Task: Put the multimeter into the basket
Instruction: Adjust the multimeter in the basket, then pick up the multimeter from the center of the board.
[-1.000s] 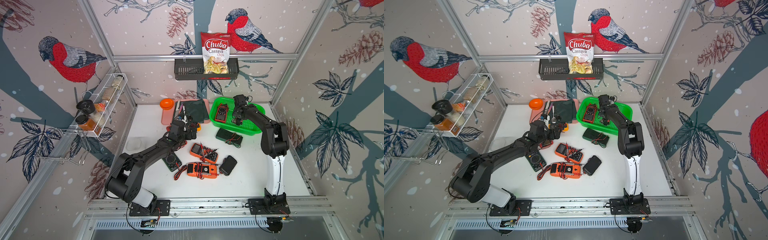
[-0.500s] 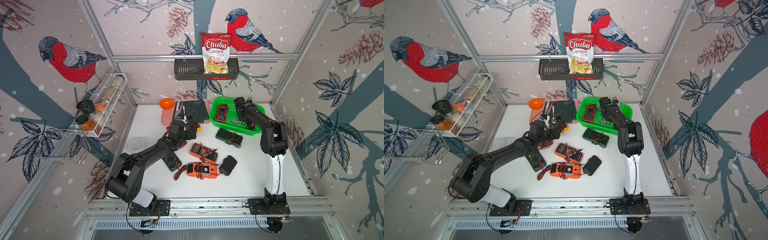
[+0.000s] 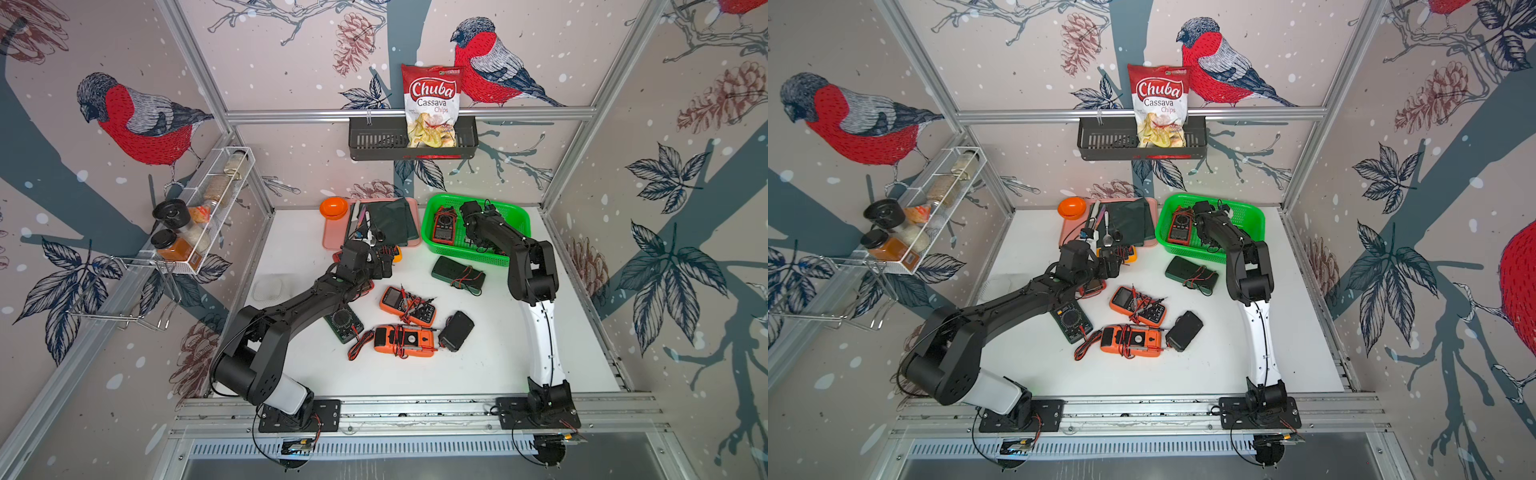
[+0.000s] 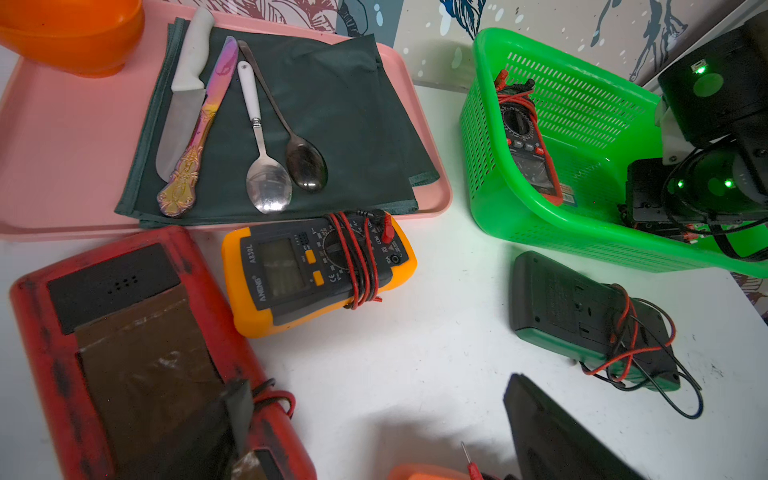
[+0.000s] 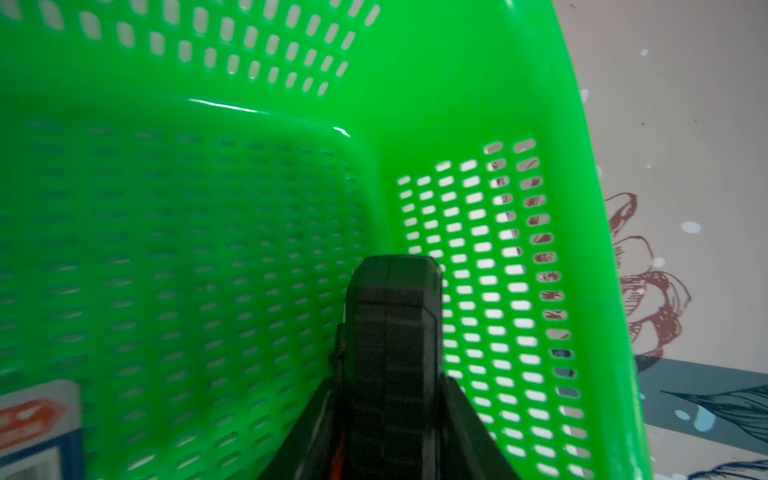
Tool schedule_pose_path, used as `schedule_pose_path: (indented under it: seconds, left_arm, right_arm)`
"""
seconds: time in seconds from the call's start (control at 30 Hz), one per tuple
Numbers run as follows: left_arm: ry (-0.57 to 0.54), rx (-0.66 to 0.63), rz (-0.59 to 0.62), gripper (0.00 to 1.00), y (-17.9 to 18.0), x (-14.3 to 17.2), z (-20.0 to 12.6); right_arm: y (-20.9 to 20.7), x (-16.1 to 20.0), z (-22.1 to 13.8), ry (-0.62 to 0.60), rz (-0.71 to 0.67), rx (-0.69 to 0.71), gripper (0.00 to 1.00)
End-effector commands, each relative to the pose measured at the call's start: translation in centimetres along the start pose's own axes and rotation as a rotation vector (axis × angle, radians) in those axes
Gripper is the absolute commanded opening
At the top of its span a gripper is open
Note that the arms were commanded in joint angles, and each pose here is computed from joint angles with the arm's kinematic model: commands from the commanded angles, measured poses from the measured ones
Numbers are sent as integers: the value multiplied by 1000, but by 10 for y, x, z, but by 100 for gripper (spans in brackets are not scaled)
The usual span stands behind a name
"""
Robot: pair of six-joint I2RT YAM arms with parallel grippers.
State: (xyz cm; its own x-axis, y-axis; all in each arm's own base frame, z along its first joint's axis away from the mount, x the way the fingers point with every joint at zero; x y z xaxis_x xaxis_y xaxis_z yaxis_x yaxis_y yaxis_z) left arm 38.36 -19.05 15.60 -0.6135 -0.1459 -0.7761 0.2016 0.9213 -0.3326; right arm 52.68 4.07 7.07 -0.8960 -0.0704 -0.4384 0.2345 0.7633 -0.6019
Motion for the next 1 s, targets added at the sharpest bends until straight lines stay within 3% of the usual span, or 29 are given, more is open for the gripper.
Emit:
schedule_pose_path:
  seconds: [0.0, 0.33, 0.53, 0.7, 0.97]
  left_arm:
    - [-21, 5, 2, 98, -2, -8, -1]
    - [-36, 4, 8, 98, -4, -15, -5]
    - [-43, -12, 5, 98, -1, -16, -10]
    - [-37, -29, -2, 98, 3, -12, -13]
    - [-9, -96, -34, 98, 19, 2, -20]
  right_arm:
    - [31, -1, -14, 21, -25, -184, 58]
    - [2, -41, -74, -100, 59, -297, 84]
    - [-15, -41, -116, -173, 129, -417, 87]
    - [-11, -14, -160, -248, 164, -572, 90]
    - [28, 76, -227, -310, 23, -720, 98]
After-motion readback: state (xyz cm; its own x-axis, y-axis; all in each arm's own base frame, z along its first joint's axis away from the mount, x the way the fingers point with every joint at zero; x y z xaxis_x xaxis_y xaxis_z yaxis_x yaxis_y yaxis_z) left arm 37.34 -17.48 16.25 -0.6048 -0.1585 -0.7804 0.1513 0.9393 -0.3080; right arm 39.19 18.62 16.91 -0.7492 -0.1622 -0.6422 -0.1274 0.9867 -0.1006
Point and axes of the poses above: each gripper's point midway between its finger pads, its own z axis out along the fingers, its own y axis along the line the jaws close on, x = y × z, the point moved 2 cm from there along -z, back along the fingers, and after that the axes turned 2 degrees about -z, right-handed, at the moved point
